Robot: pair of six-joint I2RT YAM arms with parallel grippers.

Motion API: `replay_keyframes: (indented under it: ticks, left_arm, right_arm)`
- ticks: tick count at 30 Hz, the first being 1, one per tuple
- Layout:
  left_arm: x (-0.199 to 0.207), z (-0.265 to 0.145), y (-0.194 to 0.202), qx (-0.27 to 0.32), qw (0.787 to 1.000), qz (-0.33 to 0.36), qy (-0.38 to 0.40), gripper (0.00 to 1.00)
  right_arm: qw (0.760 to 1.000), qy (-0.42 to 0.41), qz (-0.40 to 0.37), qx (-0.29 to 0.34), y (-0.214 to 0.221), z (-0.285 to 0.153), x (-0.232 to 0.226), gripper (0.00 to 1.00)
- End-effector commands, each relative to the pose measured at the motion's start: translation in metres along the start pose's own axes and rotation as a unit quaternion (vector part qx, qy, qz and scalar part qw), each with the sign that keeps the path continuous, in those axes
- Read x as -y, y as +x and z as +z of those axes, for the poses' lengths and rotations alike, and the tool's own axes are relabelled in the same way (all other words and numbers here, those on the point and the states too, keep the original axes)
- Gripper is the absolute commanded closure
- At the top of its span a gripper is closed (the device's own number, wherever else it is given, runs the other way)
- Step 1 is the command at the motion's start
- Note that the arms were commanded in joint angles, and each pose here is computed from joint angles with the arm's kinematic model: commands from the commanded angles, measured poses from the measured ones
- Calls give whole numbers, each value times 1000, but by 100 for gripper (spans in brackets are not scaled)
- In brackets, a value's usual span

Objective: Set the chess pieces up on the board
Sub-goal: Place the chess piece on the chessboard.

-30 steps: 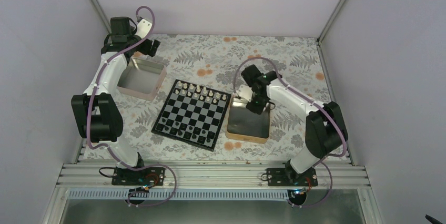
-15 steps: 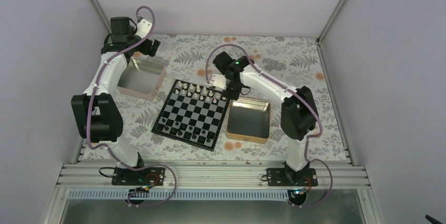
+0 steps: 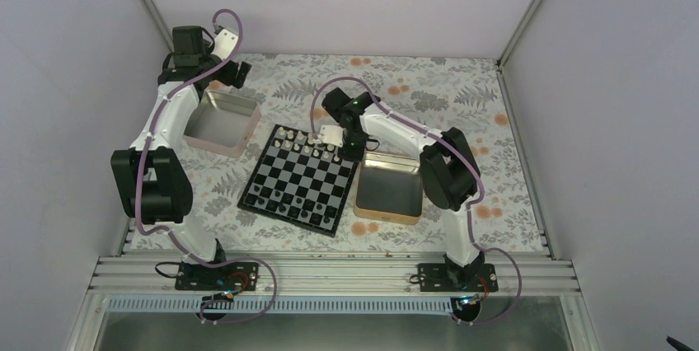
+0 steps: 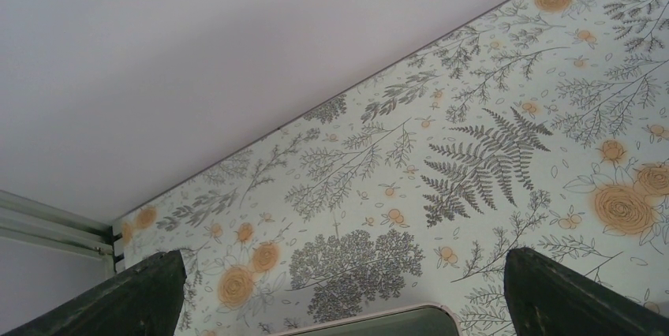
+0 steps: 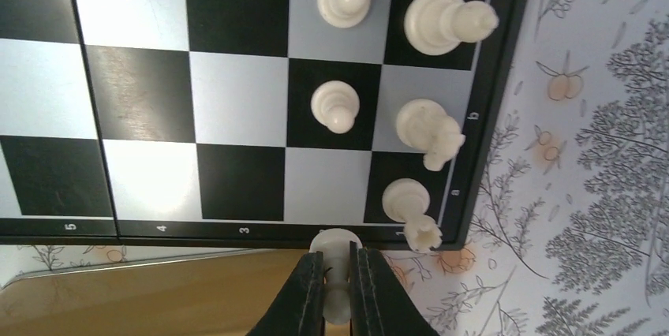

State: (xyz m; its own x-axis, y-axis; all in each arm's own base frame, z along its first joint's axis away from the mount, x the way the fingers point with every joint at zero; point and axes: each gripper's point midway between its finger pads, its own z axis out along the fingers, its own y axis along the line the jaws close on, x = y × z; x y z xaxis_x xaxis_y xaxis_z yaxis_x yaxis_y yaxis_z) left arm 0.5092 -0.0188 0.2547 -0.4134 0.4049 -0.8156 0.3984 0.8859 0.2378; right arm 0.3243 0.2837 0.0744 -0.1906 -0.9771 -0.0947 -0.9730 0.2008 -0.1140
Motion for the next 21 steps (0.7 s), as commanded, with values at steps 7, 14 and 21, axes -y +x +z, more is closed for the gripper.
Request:
replay_keyframes:
  ticks: [7,14,21]
  left_arm:
    - [2,-7,-9,16,1000,7,2,0]
    - [1,-9,-10,18,1000,8,-1,0]
    - [2,-8,-9,18,1000,7,2,0]
  right_arm:
    - [999,-32,-19,17,-10,22,-15,94]
    - [999,-31,-23,8,-9,36,-13,94]
    - [999,-29,-15,-2,-3,42,-8,94]
